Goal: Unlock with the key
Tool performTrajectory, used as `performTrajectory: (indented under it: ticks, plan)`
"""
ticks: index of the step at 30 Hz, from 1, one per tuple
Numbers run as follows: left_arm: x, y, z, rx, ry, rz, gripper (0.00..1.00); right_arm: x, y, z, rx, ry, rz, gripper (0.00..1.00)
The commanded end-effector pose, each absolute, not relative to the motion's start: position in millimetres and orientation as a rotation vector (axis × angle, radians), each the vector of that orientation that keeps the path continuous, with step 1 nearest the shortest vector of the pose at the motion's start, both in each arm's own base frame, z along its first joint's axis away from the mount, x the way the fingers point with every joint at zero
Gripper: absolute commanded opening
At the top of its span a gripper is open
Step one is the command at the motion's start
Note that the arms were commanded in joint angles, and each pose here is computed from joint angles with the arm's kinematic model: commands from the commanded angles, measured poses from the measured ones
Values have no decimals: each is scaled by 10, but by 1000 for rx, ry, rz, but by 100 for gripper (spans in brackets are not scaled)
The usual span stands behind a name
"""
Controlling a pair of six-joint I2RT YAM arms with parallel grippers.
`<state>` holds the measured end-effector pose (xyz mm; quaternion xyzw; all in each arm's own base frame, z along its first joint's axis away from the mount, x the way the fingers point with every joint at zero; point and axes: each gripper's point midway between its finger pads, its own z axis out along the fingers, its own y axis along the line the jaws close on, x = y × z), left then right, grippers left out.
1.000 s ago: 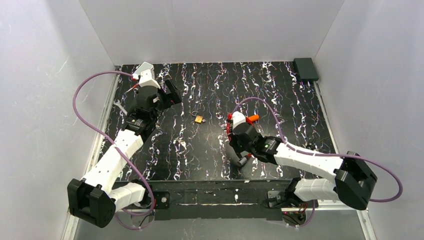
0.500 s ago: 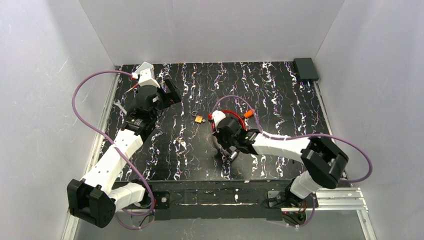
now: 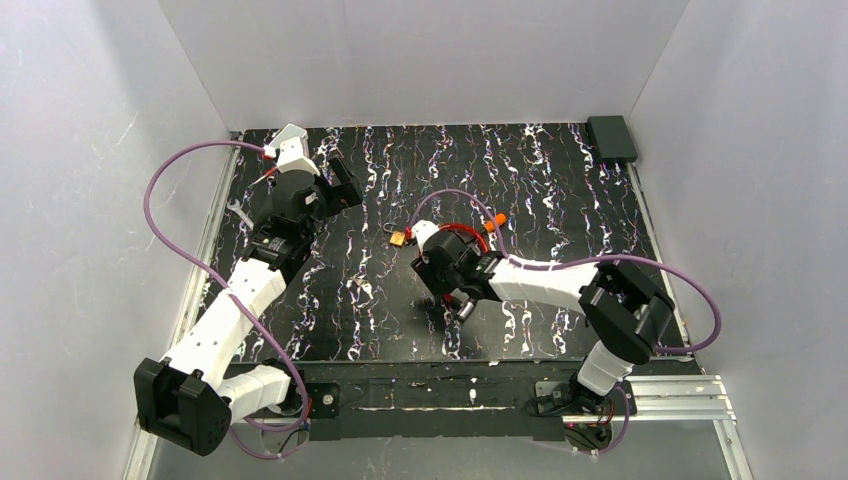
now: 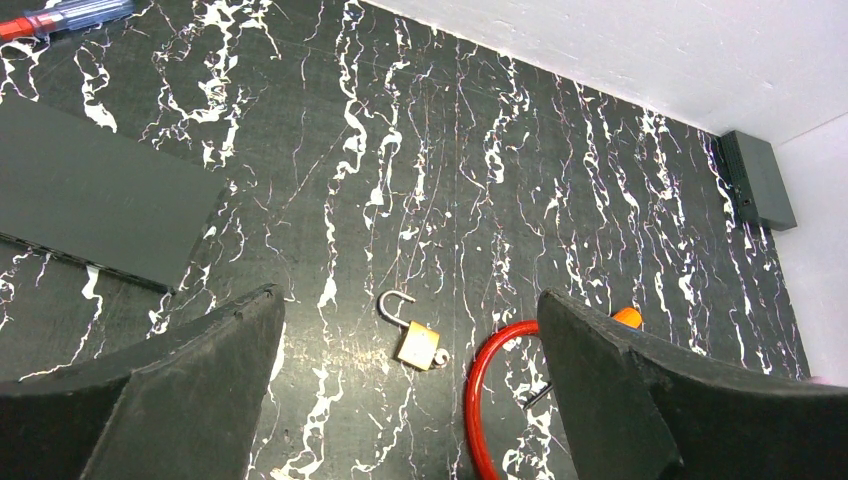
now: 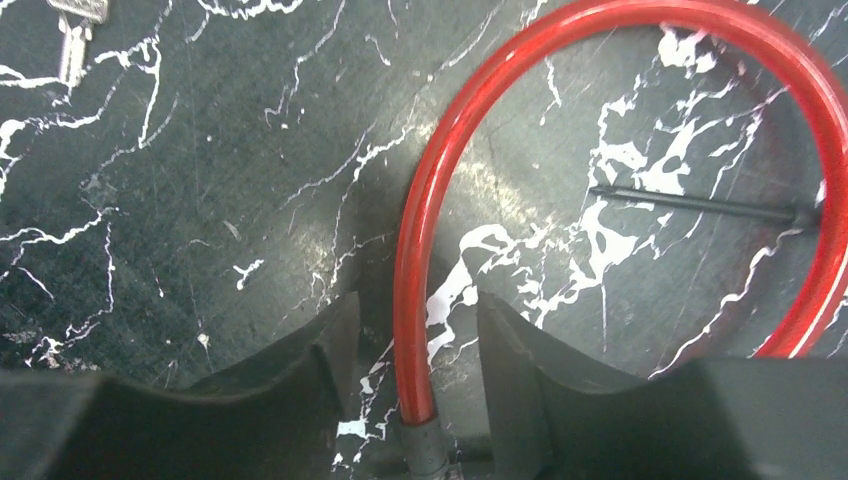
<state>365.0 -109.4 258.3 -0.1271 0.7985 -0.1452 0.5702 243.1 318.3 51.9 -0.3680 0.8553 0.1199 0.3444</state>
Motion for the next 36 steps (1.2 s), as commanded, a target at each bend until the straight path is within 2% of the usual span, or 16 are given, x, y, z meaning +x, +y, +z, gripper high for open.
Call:
performTrajectory:
  ticks: [1,4,10,19,27,36]
  plan:
    - [3650,-1024,2788,-307,1829,-322,95,2523,3353,769,-967,2163,336,59]
    - [3650,-1023,2794,-307,1828,-322,95,2516,3402,886,-978,2141,357,65]
    - [3602,-981,2938,-282,1799,-305,95,2352,3694,1068,-1085,2038,475,67]
    - [3241,-721,3078,-286,1766,-231,97,2296,4215,1035,-1164,2023,528,67]
    - [2863,-371,2980,-202,1793,-32,96,2297,4667,845,-1166,2059,527,65]
    - [2760,-306,2820,-186,1781,-9,96,2308,4925,570,-1175,2110,496,60]
